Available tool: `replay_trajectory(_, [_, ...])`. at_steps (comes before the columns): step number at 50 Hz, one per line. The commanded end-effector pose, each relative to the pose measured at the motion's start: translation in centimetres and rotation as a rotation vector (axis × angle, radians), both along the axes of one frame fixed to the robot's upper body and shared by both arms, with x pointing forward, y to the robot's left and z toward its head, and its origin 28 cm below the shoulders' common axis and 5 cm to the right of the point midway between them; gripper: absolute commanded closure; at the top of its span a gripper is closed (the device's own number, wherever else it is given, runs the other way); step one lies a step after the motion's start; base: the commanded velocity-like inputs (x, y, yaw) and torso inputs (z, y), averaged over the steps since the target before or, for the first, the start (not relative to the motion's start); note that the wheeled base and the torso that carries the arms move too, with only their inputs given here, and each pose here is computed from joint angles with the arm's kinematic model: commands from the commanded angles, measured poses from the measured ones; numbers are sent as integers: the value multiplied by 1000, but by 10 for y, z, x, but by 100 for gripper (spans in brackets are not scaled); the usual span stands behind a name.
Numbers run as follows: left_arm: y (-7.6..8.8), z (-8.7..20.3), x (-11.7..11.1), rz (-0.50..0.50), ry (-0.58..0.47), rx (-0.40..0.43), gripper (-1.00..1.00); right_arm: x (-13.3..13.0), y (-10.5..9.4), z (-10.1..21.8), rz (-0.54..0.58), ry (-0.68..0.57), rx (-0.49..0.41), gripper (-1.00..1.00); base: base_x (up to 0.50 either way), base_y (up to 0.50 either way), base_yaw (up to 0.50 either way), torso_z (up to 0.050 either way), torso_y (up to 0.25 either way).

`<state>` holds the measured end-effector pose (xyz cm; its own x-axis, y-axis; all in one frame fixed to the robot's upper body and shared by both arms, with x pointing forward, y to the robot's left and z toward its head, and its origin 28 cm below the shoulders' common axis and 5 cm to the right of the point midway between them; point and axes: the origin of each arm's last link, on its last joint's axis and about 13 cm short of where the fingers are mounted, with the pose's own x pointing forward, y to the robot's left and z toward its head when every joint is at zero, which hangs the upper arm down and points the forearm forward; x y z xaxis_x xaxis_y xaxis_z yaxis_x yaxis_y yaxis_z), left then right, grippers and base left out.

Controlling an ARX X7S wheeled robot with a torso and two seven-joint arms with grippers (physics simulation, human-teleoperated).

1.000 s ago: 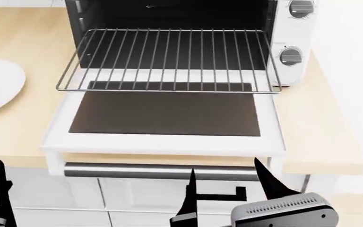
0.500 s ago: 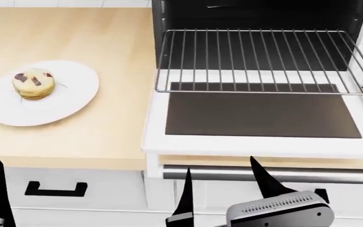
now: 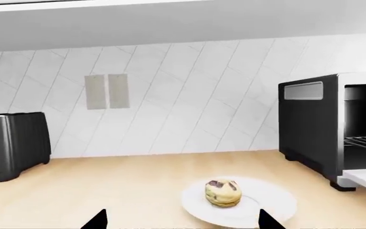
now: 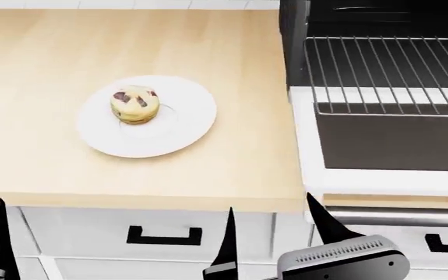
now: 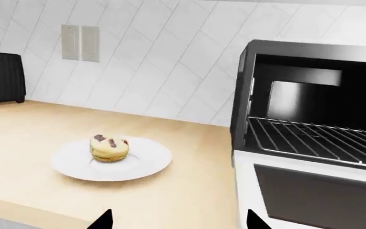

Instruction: Place the scone on the rack of the toaster oven.

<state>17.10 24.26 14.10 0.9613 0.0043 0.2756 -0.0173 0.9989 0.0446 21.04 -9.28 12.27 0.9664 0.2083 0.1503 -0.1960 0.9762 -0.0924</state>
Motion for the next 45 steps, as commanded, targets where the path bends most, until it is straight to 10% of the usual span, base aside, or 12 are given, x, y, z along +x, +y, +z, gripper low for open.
replay_trajectory(1, [0,0,0,-3,0,-1,-100,0,0,-1,2,1,4,-100,0,500,0,50,107])
replay_trajectory(45, [15,105,45,-116,-65,38,-100,50,-10,122,103,-134,-61,-100,0,102,0,9,19])
